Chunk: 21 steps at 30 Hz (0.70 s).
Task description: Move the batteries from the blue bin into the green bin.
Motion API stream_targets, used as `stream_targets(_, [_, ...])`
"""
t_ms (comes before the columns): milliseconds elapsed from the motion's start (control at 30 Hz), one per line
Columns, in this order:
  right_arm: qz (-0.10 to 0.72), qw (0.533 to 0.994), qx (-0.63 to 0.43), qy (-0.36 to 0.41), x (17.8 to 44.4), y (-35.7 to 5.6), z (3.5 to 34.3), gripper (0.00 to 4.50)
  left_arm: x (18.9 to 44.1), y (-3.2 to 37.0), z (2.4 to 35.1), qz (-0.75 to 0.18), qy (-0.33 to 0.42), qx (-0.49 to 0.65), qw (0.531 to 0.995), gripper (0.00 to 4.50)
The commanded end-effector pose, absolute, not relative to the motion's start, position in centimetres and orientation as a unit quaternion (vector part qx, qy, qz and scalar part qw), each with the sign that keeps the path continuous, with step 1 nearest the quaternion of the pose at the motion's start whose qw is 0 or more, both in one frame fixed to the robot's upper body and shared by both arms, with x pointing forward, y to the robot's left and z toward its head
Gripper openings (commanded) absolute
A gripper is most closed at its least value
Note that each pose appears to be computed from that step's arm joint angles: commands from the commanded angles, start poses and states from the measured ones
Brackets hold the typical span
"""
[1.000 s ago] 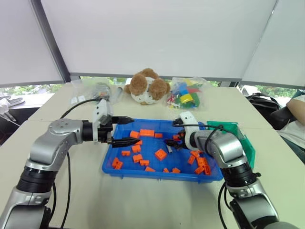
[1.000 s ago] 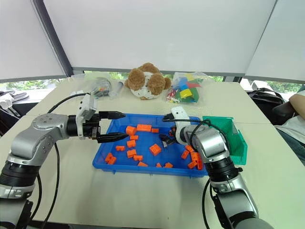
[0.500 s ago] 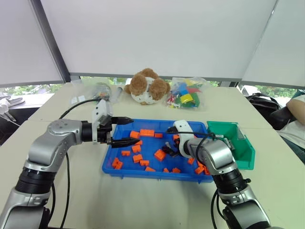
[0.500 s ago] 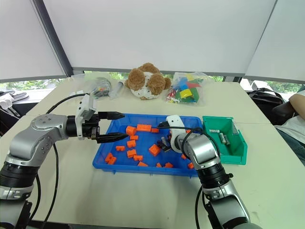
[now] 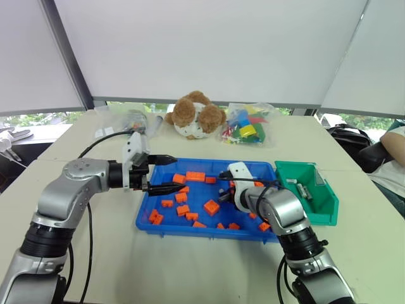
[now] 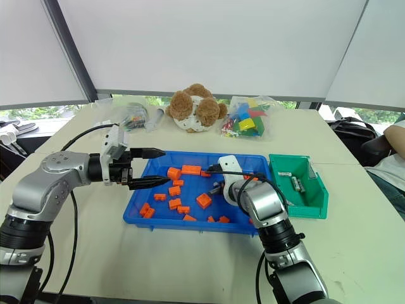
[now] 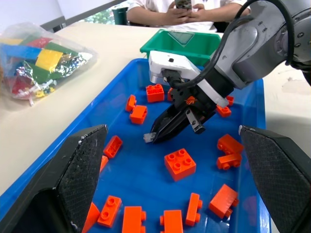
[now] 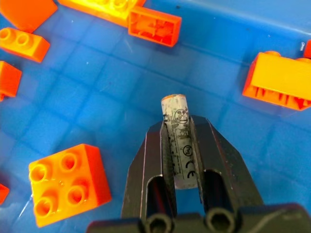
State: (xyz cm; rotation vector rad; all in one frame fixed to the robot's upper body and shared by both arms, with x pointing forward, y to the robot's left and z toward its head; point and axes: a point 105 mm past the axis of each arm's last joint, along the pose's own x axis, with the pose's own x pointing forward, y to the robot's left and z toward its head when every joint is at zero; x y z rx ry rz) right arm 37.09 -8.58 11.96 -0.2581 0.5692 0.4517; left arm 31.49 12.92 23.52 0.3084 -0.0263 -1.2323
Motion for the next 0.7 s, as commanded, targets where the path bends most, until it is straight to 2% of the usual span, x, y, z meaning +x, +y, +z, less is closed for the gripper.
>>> stream_targets(33, [0.221,0.944,-0.131,0.206,37.2,-9.7,17.6,0.03,31.0,13.0,24.6,-0.576,-0.032,0.155,0.802,4.50])
stream_targets(167, [0.175,0.969,-0.107,0.135,37.0,-13.9,24.1,0.03,30.8,12.9,24.5,-0.579,-0.030,0.153,0.800,4.50])
stream_targets(300, [0.080,0.980,-0.133,0.122,36.5,-20.7,26.8,0.03,30.8,12.6,24.3,-0.588,-0.027,0.148,0.795,4.50])
stream_targets(433, [0.035,0.976,-0.138,0.168,35.3,-25.6,24.8,0.03,30.8,12.2,24.2,-0.595,-0.025,0.145,0.790,4.50])
stream_targets(633, [0.042,0.967,-0.110,0.224,34.6,-27.6,20.4,0.03,30.8,12.0,24.4,-0.605,-0.023,0.139,0.783,4.50])
stream_targets(700, [0.053,0.966,-0.103,0.231,34.5,-27.5,19.7,1.06,30.8,12.1,24.5,-0.605,-0.024,0.139,0.784,4.50])
